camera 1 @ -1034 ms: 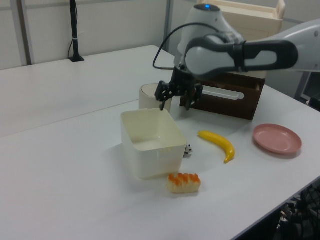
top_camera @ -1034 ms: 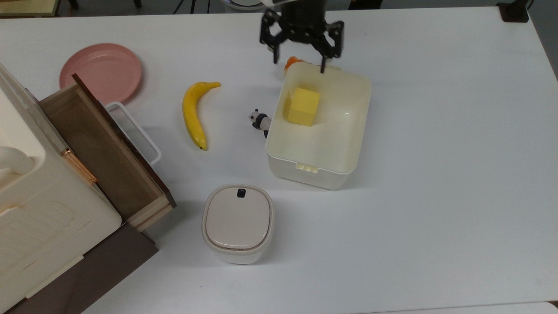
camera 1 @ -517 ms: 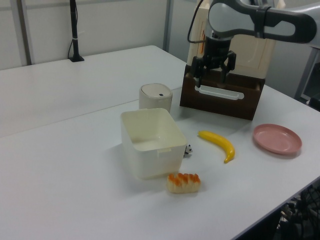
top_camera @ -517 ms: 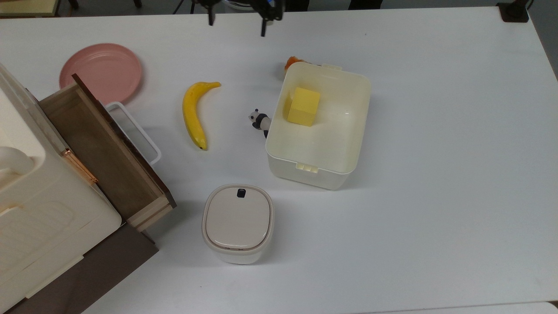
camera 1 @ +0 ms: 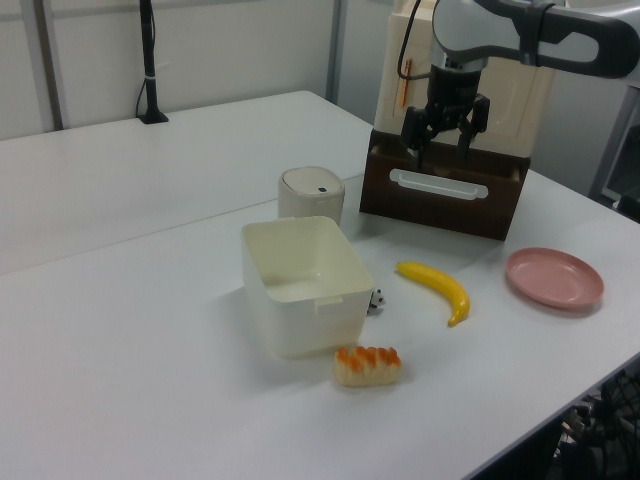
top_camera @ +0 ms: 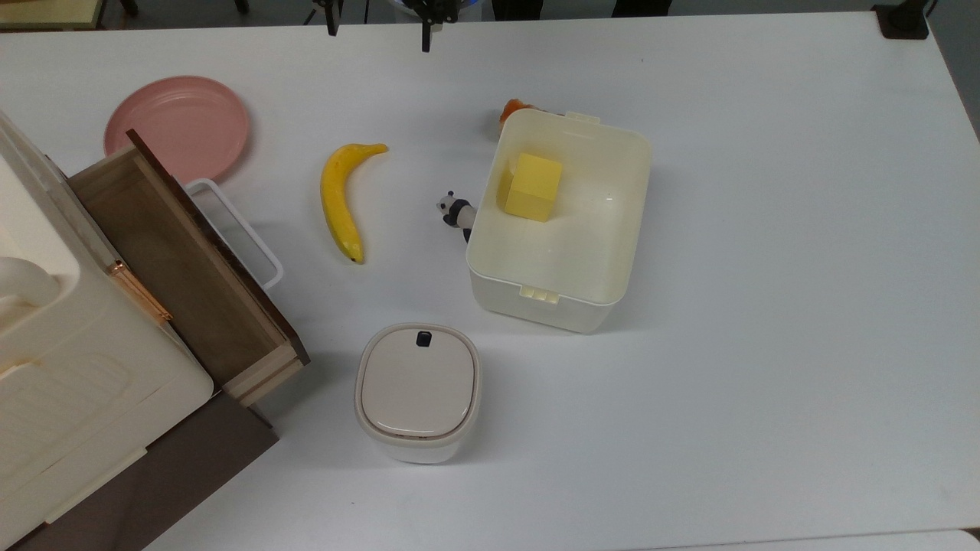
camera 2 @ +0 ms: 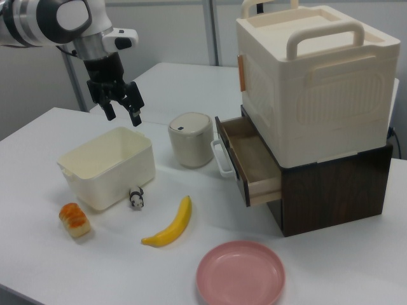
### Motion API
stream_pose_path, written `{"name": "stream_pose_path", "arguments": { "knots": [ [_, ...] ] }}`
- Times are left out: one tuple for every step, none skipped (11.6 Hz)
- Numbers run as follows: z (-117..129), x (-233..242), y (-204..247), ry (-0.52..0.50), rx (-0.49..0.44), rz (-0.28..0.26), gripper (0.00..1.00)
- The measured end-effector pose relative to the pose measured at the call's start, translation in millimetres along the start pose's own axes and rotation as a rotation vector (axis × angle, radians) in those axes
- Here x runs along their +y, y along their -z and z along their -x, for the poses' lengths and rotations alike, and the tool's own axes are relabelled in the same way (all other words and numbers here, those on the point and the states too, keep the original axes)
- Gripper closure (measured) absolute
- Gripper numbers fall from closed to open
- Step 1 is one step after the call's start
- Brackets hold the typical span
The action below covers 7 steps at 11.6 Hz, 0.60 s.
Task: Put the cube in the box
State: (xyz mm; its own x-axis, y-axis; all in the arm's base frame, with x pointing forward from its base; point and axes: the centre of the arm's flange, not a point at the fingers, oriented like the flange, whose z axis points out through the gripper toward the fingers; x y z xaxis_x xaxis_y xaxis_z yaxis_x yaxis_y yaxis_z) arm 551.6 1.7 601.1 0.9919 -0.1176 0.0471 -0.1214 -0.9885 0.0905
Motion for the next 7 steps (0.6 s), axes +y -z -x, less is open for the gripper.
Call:
{"name": "stream_pose_path", "arguments": {
  "knots": [
    [-1, -1, -2, 0.001, -0.005, -0.007, 0.00],
    [-2, -3, -5, 0.005, -0.011, -0.011, 0.00],
    [-4, -7, -11, 0.010, -0.021, -0.011, 0.00],
    [-6, -10, -17, 0.015, -0.032, -0.010, 0.00],
    [-8, -12, -20, 0.017, -0.038, -0.009, 0.00],
    [-8, -12, -21, 0.017, -0.040, -0.008, 0.00],
    [-8, -12, -21, 0.017, -0.038, -0.009, 0.00]
  ]
}}
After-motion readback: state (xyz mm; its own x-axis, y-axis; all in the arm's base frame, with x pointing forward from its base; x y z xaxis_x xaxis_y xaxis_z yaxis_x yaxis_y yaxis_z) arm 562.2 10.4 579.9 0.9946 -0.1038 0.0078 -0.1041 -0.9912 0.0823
